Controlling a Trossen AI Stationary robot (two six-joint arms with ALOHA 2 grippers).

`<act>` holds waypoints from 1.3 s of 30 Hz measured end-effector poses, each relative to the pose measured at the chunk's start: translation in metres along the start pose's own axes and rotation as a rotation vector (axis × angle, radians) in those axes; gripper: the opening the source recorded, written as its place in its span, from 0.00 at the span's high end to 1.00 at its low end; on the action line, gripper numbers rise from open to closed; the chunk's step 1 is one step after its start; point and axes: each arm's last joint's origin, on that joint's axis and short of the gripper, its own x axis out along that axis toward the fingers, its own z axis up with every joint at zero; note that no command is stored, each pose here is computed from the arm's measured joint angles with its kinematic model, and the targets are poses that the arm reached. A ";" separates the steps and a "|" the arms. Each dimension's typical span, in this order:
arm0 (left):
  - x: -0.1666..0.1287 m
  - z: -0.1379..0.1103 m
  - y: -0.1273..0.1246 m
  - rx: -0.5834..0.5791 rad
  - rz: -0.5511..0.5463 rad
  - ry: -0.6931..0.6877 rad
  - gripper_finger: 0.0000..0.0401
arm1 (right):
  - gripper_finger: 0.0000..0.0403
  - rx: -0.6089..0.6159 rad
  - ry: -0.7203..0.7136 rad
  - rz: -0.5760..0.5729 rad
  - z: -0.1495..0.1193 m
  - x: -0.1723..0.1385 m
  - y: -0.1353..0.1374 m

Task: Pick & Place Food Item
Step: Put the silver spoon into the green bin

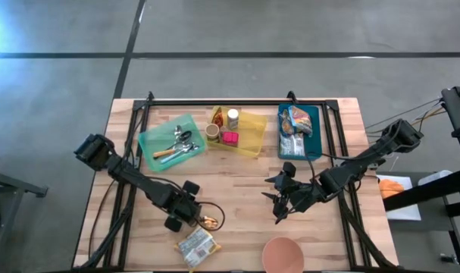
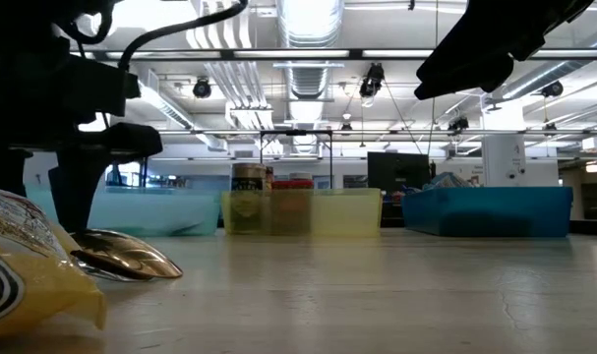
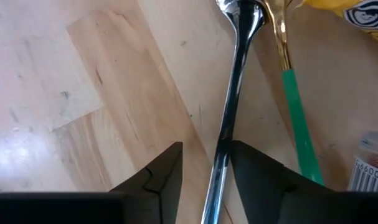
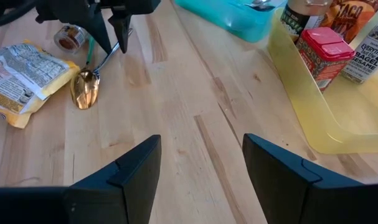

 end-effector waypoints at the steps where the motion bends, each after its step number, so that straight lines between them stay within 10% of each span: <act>1: 0.000 0.000 0.000 0.002 -0.016 0.002 0.65 | 0.44 0.001 0.000 0.000 0.000 0.000 0.000; 21: 0.004 -0.002 0.013 -0.088 -0.147 0.026 0.97 | 0.44 0.003 -0.003 0.002 0.000 0.000 0.000; 39: -0.012 -0.005 0.014 -0.175 -0.157 0.020 1.00 | 0.44 0.003 -0.003 0.002 0.000 0.000 0.000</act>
